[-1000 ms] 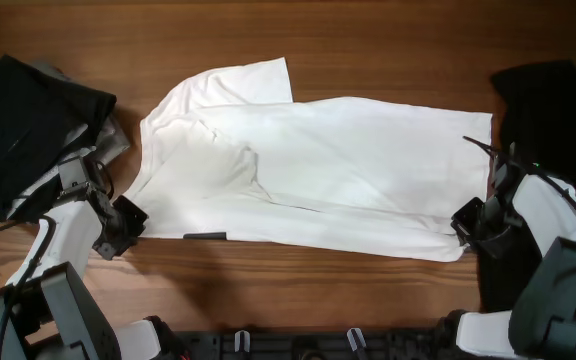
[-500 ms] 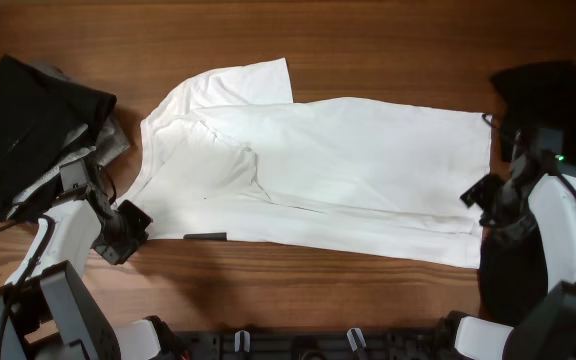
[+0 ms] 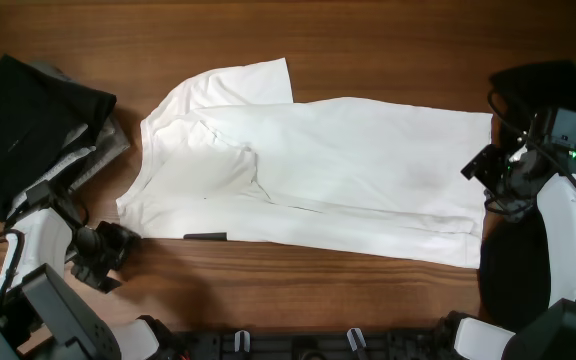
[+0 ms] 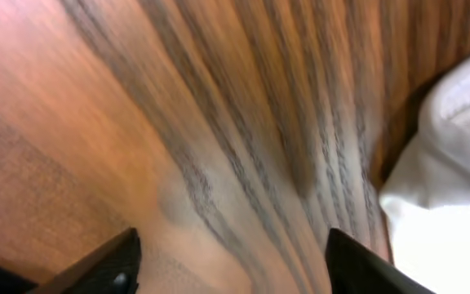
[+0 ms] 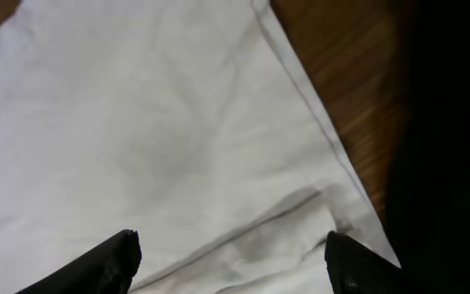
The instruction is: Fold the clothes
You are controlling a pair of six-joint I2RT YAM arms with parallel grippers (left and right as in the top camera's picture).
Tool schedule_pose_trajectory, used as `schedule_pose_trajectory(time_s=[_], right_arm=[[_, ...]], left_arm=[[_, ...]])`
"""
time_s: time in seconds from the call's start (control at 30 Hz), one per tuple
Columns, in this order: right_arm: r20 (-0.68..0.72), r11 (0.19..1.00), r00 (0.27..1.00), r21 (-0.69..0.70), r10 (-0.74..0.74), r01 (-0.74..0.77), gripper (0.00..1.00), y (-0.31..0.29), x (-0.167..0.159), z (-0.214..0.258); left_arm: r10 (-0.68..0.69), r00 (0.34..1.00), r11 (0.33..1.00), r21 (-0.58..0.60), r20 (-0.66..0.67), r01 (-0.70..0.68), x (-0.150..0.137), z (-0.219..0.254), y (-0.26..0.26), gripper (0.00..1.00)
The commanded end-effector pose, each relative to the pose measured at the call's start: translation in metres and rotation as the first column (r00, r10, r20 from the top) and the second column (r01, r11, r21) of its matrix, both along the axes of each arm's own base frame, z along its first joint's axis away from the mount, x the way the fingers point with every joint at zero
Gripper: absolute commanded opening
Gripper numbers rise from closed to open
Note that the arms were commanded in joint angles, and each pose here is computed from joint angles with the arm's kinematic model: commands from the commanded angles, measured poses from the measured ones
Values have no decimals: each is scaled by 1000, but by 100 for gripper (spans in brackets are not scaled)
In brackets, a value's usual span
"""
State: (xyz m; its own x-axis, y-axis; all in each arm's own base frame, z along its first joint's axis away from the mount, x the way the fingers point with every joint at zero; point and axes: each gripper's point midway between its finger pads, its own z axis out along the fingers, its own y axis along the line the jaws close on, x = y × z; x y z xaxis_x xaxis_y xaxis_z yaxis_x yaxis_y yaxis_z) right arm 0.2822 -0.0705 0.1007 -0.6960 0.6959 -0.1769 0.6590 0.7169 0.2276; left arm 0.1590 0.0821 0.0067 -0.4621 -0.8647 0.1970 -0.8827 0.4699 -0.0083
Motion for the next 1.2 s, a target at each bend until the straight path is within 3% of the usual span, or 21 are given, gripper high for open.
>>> schedule_pose_trajectory(time_s=[0.0,0.17,0.3,0.5,0.53,0.7,0.83,0.93,1.07,1.17], right_arm=[[147,984,979,90,141,-155,78,23,23,20],[235,957,941,101,242,-271,79,35,33,39],[324,938,903,101,284,-331,79,43,45,64],[442,909,846,139,298,-393,78,57,60,102],[450,904,841,150,299,-401,78,60,60,103],[446,897,841,160,306,-411,78,64,58,102],[443,898,844,163,304,-409,78,64,57,102],[439,898,846,166,303,-408,78,64,57,101],[358,926,887,130,290,-355,82,51,52,85],[247,950,932,95,266,-297,83,35,44,64]], left_arm=[[-56,994,998,34,91,54,18,25,9,75],[-73,972,994,92,221,53,42,71,19,76],[-145,900,988,117,411,106,79,114,14,73],[-429,620,901,264,657,344,157,168,-33,73],[-486,540,868,310,687,387,177,175,-50,73],[-652,285,726,470,703,502,238,176,-114,79],[-682,151,671,530,715,520,284,157,-157,81],[-688,126,649,529,714,547,309,130,-177,79],[-687,230,654,450,689,608,312,79,-179,85],[-689,277,659,419,670,624,303,72,-172,86]])
